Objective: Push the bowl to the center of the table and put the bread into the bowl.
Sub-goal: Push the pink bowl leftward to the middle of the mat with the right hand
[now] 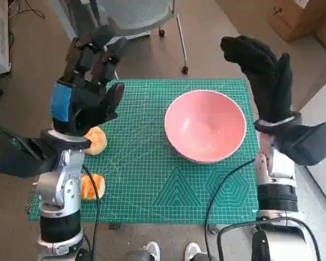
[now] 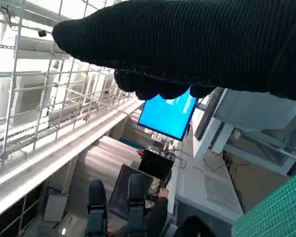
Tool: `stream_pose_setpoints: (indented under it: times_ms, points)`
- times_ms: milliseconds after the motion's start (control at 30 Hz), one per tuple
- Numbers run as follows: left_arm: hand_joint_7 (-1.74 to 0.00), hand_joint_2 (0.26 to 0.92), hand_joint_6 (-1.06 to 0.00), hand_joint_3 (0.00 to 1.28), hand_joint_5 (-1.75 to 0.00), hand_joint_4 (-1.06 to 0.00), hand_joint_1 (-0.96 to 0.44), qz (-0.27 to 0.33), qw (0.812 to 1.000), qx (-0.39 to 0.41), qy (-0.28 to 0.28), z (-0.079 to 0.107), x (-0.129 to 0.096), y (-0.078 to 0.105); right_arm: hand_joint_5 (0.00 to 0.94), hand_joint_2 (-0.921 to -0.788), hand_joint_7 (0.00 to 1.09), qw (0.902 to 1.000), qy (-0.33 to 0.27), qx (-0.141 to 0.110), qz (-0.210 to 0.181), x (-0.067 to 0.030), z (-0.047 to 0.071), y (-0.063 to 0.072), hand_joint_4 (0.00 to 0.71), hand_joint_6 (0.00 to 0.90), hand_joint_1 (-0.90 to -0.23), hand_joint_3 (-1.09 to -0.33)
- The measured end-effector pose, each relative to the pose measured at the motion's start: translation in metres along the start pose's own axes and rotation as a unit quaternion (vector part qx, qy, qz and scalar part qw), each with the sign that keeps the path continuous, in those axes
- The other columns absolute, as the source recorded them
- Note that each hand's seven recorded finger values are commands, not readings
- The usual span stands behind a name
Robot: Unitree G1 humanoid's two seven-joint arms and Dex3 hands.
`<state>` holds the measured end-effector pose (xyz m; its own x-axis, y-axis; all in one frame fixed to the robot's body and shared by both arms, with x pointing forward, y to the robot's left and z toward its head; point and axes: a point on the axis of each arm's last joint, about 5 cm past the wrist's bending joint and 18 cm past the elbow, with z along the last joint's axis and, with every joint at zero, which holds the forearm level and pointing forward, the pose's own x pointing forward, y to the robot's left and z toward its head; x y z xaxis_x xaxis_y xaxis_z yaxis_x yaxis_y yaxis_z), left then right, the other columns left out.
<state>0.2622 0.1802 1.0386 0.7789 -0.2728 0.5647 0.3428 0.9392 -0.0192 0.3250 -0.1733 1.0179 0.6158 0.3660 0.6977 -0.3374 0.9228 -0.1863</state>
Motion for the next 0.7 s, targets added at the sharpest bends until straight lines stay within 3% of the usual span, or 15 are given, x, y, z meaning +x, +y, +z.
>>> stream_pose_setpoints:
  times_ms: [700]
  points:
    - [-0.86, 0.73, 0.0, 0.6, -0.47, 0.0, -0.33, 0.0, 1.0, -0.003, 0.006, -0.0023, -0.0001, 0.0006, 0.0, -0.921, 0.0, 1.0, -0.001, -0.003, 0.0, -0.0003, 0.0004, -0.0005, 0.241, 0.397, -0.596, -0.473]
